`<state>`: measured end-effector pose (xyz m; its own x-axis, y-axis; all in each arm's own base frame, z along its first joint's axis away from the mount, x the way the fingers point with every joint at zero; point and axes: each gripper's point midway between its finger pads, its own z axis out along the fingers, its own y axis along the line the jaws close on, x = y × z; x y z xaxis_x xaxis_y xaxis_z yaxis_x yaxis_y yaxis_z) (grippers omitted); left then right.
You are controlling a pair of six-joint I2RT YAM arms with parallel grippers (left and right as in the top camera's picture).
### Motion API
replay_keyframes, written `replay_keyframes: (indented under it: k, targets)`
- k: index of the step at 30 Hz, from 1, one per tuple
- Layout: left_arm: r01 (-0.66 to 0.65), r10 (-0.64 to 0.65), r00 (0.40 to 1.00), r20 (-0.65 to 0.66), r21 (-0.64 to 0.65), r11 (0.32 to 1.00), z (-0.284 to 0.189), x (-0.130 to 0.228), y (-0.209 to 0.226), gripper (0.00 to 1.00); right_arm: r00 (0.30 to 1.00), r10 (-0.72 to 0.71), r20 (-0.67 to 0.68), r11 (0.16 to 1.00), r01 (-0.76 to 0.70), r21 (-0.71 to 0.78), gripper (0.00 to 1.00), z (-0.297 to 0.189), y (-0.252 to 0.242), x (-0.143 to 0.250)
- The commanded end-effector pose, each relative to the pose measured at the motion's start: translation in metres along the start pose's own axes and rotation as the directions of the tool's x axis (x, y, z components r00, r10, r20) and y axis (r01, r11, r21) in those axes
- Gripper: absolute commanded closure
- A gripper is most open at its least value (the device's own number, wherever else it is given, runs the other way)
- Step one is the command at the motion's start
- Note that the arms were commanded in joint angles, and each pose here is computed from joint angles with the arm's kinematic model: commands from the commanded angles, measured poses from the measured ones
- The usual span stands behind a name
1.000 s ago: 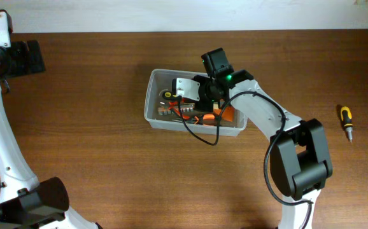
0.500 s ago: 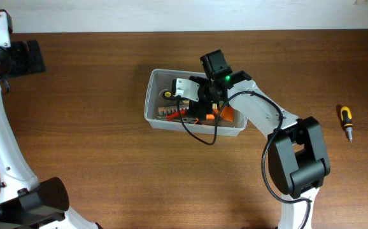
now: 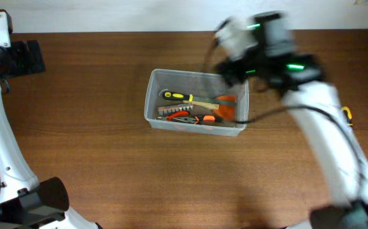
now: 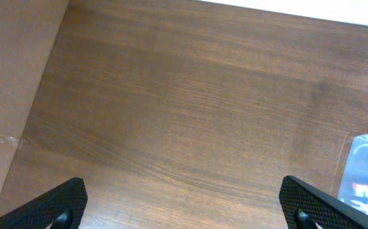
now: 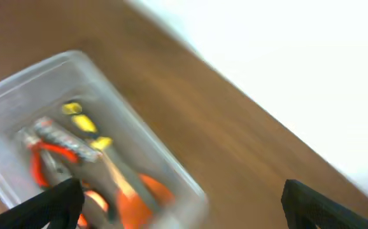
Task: Pack container
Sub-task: 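Release the pliers and move the right gripper to the screwdriver, then grasp the yellow-black screwdriver handle with the right gripper and lift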
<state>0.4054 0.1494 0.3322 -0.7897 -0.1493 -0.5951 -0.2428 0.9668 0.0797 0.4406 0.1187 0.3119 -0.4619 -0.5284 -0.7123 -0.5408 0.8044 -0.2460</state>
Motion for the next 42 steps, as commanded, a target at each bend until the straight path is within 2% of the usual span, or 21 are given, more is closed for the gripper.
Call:
replay_keyframes:
  k: [1, 3, 7, 11, 14, 16, 18, 23, 29, 42]
  targets:
    - [0.011, -0.011, 1.000, 0.006, 0.001, 1.000, -0.002, 0.000, 0.001, 0.01, 0.961, 0.274, -0.043, 0.943, -0.259, 0.210, 0.01, -0.041, -0.068, 0.040]
    - [0.011, -0.011, 1.000, 0.006, 0.001, 1.000, -0.003, 0.000, 0.001, 0.01, 0.908, 0.411, -0.082, 0.876, -0.368, 0.312, 0.01, -0.056, -0.102, 0.078]
    - [0.011, -0.011, 1.000, 0.006, 0.001, 1.000, -0.003, 0.000, 0.001, 0.01, 0.745, 0.652, -0.141, 0.706, -0.527, 0.473, 0.01, -0.072, -0.156, 0.165]
    - [0.011, -0.011, 1.000, 0.006, 0.001, 1.000, -0.003, 0.000, 0.001, 0.01, 0.605, 0.772, -0.193, 0.596, -0.586, 0.548, 0.01, -0.071, -0.187, 0.241]
    - [0.011, -0.011, 1.000, 0.006, 0.001, 1.000, -0.002, 0.000, 0.001, 0.01, 0.512, 0.826, -0.237, 0.543, -0.607, 0.580, 0.01, -0.060, -0.198, 0.288]
    - [0.011, -0.011, 1.000, 0.006, 0.001, 1.000, -0.003, 0.000, 0.001, 0.01, 0.476, 0.838, -0.267, 0.532, -0.609, 0.588, 0.01, -0.050, -0.204, 0.311]
    - [0.011, -0.011, 1.000, 0.006, 0.001, 1.000, -0.003, 0.000, 0.001, 0.01, 0.465, 0.829, -0.309, 0.553, -0.605, 0.573, 0.01, -0.037, -0.206, 0.330]
    - [0.011, -0.011, 1.000, 0.006, 0.001, 1.000, -0.003, 0.000, 0.001, 0.01, 0.517, 0.715, -0.471, 0.699, -0.545, 0.462, 0.02, -0.004, -0.198, 0.359]
    - [0.011, -0.011, 1.000, 0.006, 0.001, 1.000, -0.003, 0.000, 0.001, 0.01, 0.562, 0.585, -0.584, 0.807, -0.472, 0.354, 0.06, 0.015, -0.192, 0.382]
    - [0.011, -0.011, 1.000, 0.006, 0.001, 1.000, -0.003, 0.000, 0.001, 0.01, 0.473, 0.567, -0.674, 0.814, -0.449, 0.369, 0.05, 0.033, -0.188, 0.435]
